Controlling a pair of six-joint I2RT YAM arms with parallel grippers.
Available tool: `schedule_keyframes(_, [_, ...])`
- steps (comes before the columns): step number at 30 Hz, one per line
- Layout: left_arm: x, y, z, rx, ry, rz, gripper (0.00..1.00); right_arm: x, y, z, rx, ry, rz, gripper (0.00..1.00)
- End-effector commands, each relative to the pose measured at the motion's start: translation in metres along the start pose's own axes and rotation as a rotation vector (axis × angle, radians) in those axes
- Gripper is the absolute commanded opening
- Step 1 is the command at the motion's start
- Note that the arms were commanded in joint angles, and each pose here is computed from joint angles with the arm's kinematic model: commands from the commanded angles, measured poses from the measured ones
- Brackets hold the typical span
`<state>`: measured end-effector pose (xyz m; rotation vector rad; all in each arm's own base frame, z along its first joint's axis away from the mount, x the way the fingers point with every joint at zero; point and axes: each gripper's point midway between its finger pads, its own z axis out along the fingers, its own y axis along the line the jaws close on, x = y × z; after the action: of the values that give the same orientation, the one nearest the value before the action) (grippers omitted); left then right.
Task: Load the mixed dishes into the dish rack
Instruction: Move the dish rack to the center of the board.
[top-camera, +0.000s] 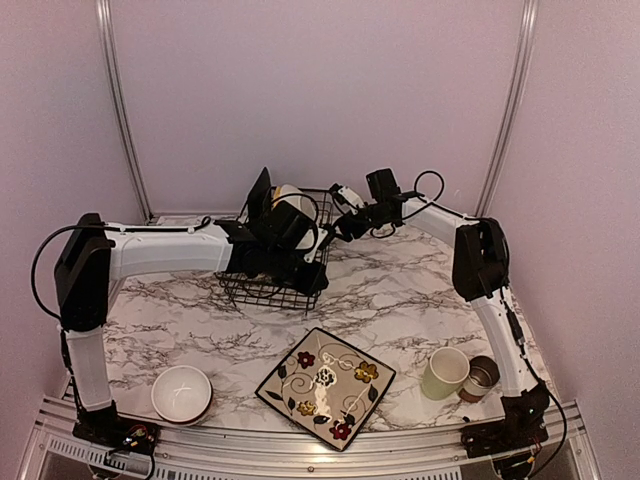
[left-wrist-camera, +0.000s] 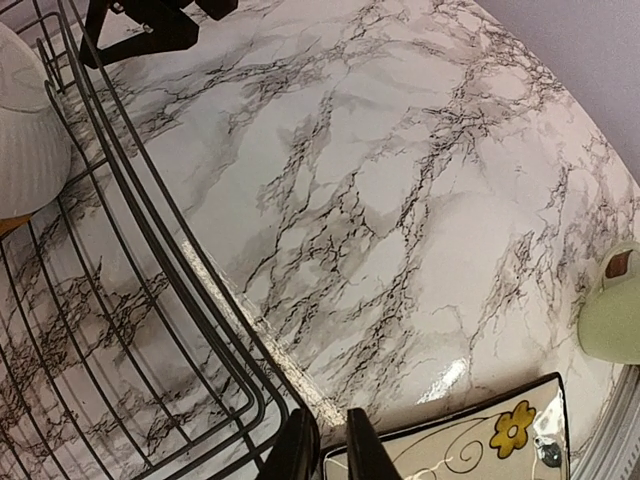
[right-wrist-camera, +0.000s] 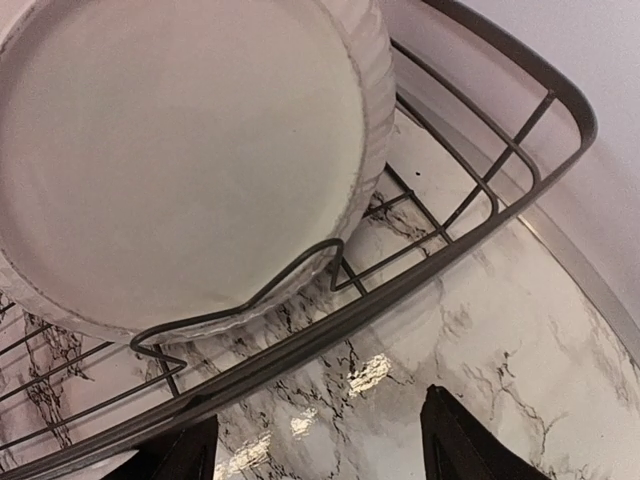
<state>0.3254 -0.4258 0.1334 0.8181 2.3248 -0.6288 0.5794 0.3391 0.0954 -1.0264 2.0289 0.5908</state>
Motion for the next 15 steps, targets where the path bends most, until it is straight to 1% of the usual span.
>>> schedule_keyframes(1, [-0.008, -0.035, -0.019, 0.086, -0.024, 0.047, 0.14, -0.015, 0.038, 0.011, -0.068, -0.019, -0.033, 0.68])
schedule_keyframes(4, [-0.026, -0.027, -0.037, 0.061, -0.070, 0.065, 0.15, -0.021, 0.036, 0.012, -0.061, -0.036, -0.037, 0.68])
schedule_keyframes(5, [-0.031, -0.022, -0.043, 0.038, -0.088, 0.064, 0.19, -0.022, 0.036, 0.013, -0.059, -0.039, -0.038, 0.68])
schedule_keyframes(7, [-0.045, -0.005, -0.059, -0.034, -0.143, 0.049, 0.30, -0.023, 0.036, 0.015, -0.063, -0.044, -0.038, 0.68])
schedule_keyframes(9, [-0.059, 0.020, -0.080, -0.117, -0.206, 0.007, 0.39, -0.025, 0.037, 0.016, -0.061, -0.049, -0.043, 0.68])
schedule_keyframes(10, [-0.064, 0.036, -0.090, -0.149, -0.230, -0.021, 0.42, -0.027, 0.037, 0.015, -0.057, -0.049, -0.045, 0.68])
schedule_keyframes(12, [-0.069, 0.072, -0.104, -0.210, -0.249, -0.089, 0.43, -0.032, 0.036, 0.009, -0.053, -0.052, -0.050, 0.68])
schedule_keyframes(13, [-0.070, 0.091, -0.108, -0.236, -0.248, -0.124, 0.42, -0.034, 0.036, 0.004, -0.053, -0.052, -0.050, 0.68])
schedule_keyframes(15, [-0.070, 0.117, -0.111, -0.273, -0.235, -0.139, 0.38, -0.038, 0.037, -0.006, -0.056, -0.056, -0.053, 0.68])
